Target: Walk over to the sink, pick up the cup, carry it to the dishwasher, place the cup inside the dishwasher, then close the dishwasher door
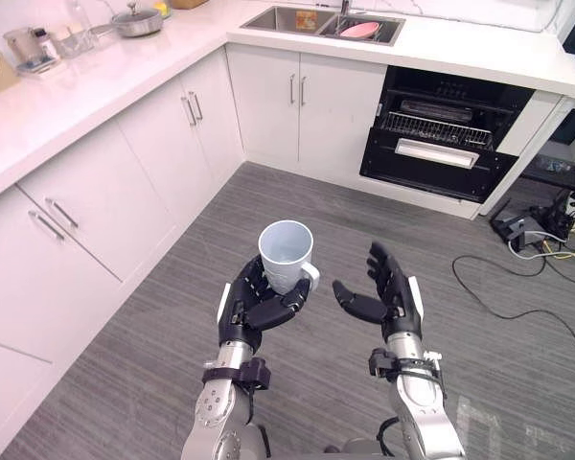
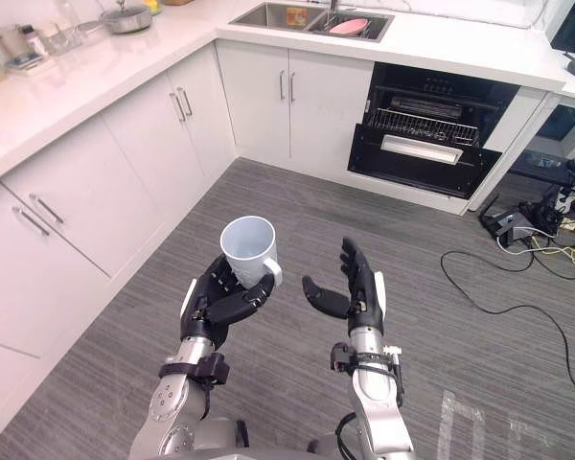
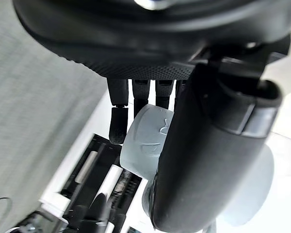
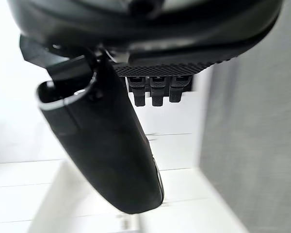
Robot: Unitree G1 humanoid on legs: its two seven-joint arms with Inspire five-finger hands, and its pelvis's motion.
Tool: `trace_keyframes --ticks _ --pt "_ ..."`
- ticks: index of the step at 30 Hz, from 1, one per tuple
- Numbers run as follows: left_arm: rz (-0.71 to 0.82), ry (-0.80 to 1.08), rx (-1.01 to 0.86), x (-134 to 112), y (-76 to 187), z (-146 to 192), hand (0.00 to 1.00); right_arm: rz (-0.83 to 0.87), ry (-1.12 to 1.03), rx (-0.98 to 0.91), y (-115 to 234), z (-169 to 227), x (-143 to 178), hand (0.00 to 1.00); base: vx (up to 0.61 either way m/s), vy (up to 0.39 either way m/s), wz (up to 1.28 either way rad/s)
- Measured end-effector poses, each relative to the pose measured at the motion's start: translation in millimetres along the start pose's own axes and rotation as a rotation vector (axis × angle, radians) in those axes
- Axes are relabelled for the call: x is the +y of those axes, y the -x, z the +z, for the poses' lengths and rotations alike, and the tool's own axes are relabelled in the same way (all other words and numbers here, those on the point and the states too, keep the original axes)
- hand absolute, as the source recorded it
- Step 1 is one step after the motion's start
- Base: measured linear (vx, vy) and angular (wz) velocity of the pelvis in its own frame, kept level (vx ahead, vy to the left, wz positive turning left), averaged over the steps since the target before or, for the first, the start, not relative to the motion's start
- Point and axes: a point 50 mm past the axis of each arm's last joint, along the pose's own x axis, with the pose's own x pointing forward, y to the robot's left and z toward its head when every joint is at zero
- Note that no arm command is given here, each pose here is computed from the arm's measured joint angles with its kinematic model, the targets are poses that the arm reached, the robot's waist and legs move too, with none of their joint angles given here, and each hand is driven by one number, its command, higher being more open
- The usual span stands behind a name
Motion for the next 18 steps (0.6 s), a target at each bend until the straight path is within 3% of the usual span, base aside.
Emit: trace_keyframes --ticks 10,18 --pt "0.044 -0.040 -0.002 13 -2 2 0.30 -0.010 0.052 0.248 -1 -54 -6 0.90 0.41 0.332 -0.22" --pt "0.006 -0.087 -0.021 11 -3 8 0.30 0.019 0.026 0.232 -1 -50 4 0.90 0.40 0.039 0.03"
